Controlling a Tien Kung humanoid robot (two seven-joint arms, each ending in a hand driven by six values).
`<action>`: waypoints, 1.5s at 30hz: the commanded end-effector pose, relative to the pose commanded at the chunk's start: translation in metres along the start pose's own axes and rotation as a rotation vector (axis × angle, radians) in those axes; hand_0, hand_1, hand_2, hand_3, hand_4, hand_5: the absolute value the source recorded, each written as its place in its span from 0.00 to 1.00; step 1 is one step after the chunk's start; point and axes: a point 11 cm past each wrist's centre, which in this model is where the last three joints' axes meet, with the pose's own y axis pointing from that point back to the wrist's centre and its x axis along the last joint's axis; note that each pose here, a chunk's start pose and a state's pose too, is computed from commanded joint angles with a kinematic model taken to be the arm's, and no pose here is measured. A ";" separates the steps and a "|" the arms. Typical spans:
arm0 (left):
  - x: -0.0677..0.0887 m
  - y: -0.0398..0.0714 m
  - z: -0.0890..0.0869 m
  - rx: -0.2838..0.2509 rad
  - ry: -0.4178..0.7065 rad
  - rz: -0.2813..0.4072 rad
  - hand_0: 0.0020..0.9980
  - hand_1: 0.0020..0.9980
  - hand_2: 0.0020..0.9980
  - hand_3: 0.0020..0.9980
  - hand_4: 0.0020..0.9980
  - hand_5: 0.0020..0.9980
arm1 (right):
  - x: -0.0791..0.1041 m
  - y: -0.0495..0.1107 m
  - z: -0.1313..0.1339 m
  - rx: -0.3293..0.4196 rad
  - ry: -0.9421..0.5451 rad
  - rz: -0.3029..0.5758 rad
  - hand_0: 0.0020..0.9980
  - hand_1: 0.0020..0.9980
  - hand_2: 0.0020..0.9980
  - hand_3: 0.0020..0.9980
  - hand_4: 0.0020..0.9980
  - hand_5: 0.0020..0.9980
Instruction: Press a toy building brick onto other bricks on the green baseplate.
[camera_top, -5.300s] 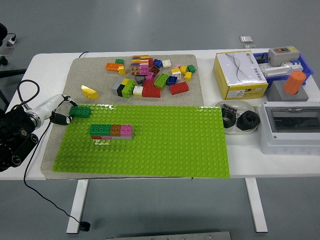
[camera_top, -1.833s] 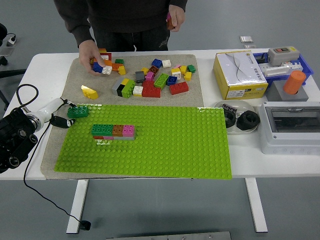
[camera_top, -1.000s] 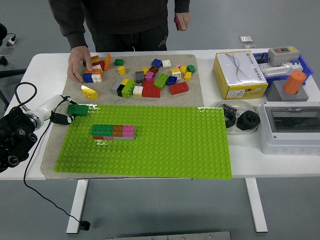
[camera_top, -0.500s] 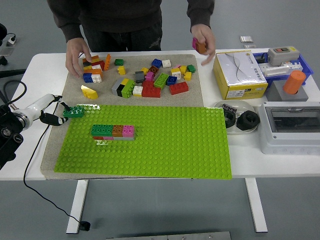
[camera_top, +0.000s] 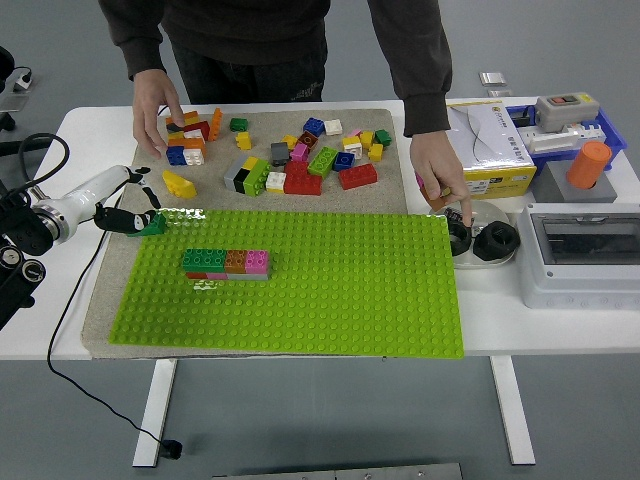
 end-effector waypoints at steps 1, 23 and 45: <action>0.000 0.000 -0.001 0.002 -0.003 0.000 0.96 0.99 1.00 0.68 0.49 0.00 | 0.000 0.000 0.001 -0.002 0.001 -0.001 0.68 0.65 0.67 0.89 0.60 1.00; -0.005 -0.011 -0.040 0.161 -0.059 -0.065 1.00 1.00 1.00 0.86 0.74 0.00 | -0.003 0.000 -0.004 0.003 0.005 -0.005 0.68 0.65 0.67 0.89 0.61 1.00; -0.006 -0.012 -0.031 0.174 -0.161 -0.052 1.00 1.00 1.00 0.81 0.76 0.00 | -0.005 0.000 -0.006 0.007 0.000 -0.009 0.68 0.65 0.67 0.89 0.61 1.00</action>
